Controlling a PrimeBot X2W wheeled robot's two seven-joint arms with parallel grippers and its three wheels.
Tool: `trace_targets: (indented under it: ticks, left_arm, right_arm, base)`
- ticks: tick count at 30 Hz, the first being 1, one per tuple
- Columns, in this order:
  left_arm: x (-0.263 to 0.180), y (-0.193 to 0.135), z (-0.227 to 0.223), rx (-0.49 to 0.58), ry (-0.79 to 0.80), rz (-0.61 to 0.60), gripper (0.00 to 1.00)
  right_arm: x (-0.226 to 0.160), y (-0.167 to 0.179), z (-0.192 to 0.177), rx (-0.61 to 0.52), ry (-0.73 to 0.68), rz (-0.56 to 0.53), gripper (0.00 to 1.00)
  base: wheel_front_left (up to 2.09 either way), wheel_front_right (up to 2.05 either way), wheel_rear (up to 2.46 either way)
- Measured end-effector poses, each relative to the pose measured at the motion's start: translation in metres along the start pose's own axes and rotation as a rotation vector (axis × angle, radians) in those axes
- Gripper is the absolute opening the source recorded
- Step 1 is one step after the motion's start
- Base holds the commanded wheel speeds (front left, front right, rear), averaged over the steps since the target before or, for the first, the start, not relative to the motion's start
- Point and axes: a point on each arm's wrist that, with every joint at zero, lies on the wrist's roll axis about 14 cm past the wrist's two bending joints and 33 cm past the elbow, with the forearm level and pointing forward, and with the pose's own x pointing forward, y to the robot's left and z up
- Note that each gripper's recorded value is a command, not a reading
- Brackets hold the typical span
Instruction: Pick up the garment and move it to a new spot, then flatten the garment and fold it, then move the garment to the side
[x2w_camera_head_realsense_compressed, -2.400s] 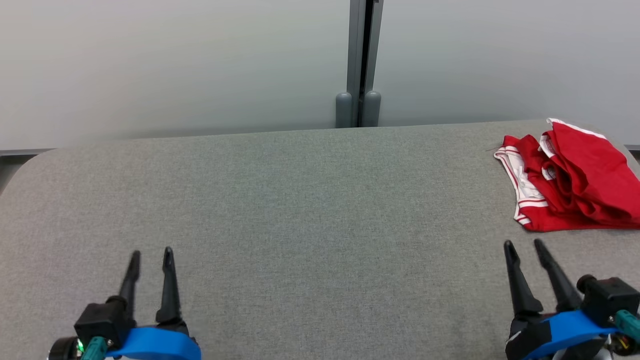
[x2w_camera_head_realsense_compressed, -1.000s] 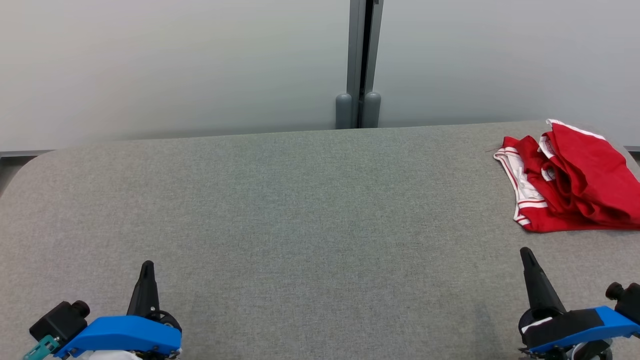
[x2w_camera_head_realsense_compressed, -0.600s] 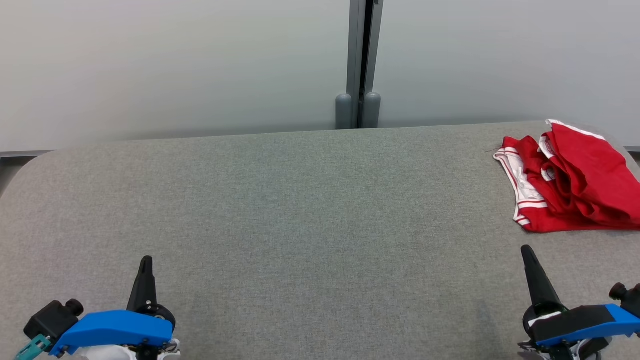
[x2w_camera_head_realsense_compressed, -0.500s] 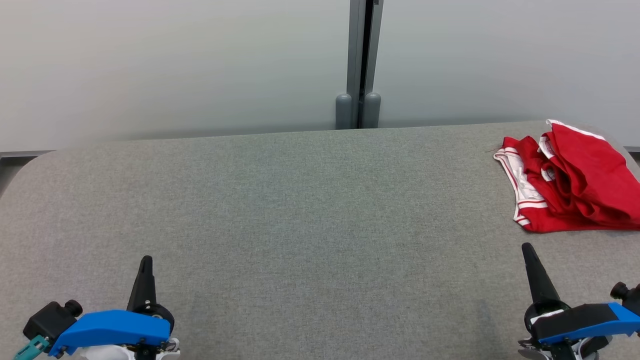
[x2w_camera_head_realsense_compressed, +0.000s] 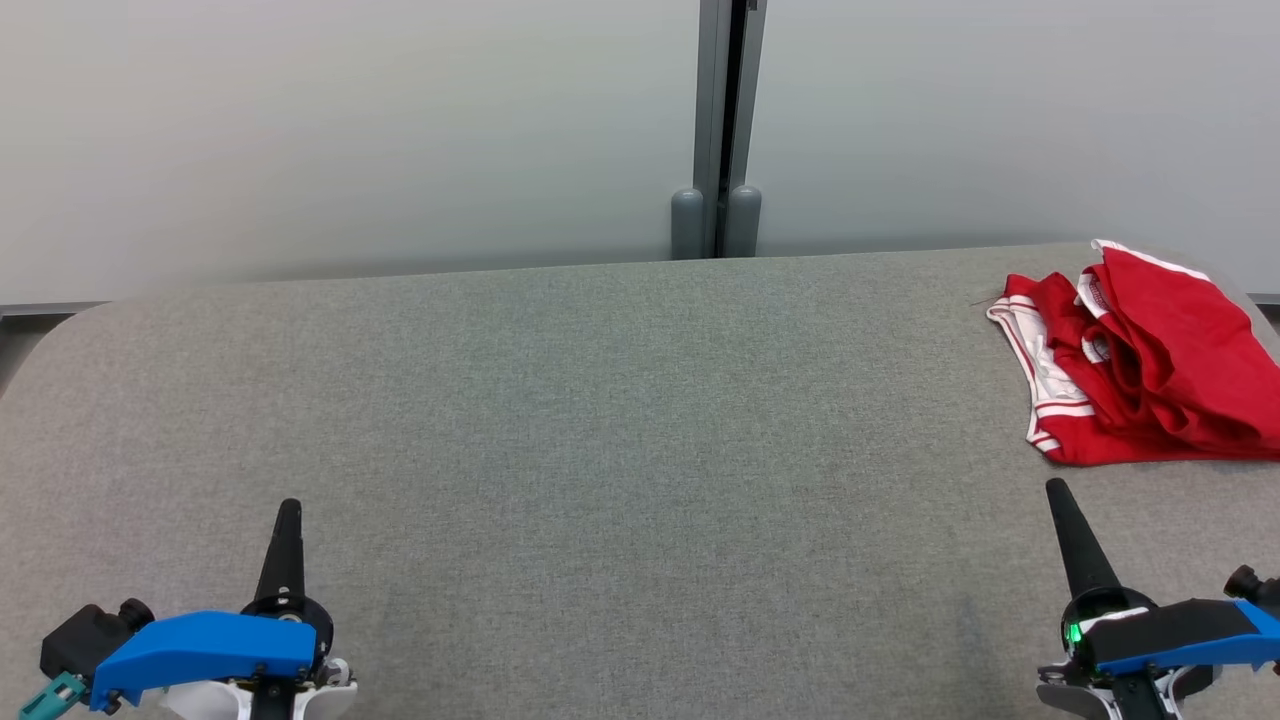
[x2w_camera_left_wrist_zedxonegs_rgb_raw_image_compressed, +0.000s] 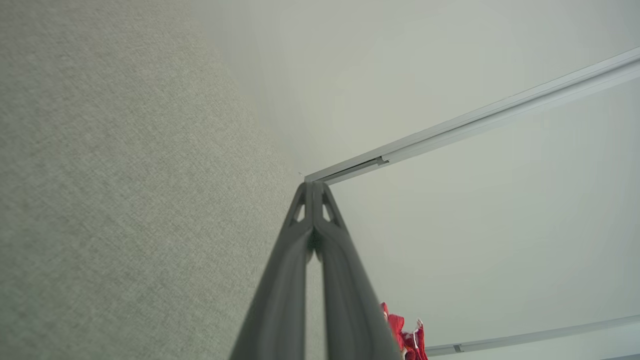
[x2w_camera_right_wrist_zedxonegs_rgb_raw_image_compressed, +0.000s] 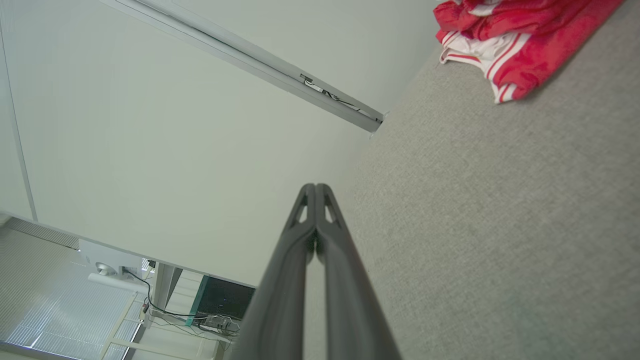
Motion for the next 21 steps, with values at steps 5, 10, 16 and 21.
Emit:
trace_targets:
  ticks: [5, 10, 16, 21]
  left_arm:
    - [0.0004, -0.0005, 0.0007, -0.050, -0.001, -0.004, 0.00]
    - [0.0026, -0.0048, 0.0025, -0.096, -0.004, -0.021, 0.00]
    - [0.0032, -0.0060, 0.0047, -0.151, -0.008, -0.031, 0.00]
    - [0.0040, -0.0079, 0.0062, -0.194, -0.011, -0.042, 0.00]
  right_arm:
    - [0.0002, -0.0007, 0.0000, 0.048, 0.000, -0.001, 0.00]
    - [0.0017, 0.0006, 0.0013, 0.095, -0.005, 0.005, 0.00]
    - [0.0029, 0.0017, 0.0020, 0.150, -0.007, 0.010, 0.00]
    - [0.0038, 0.0025, 0.0025, 0.194, -0.008, 0.014, 0.00]
  base:
    - [0.00, 0.00, 0.00]
    - [0.00, 0.00, 0.00]
    - [0.00, 0.00, 0.00]
    - [0.00, 0.00, 0.00]
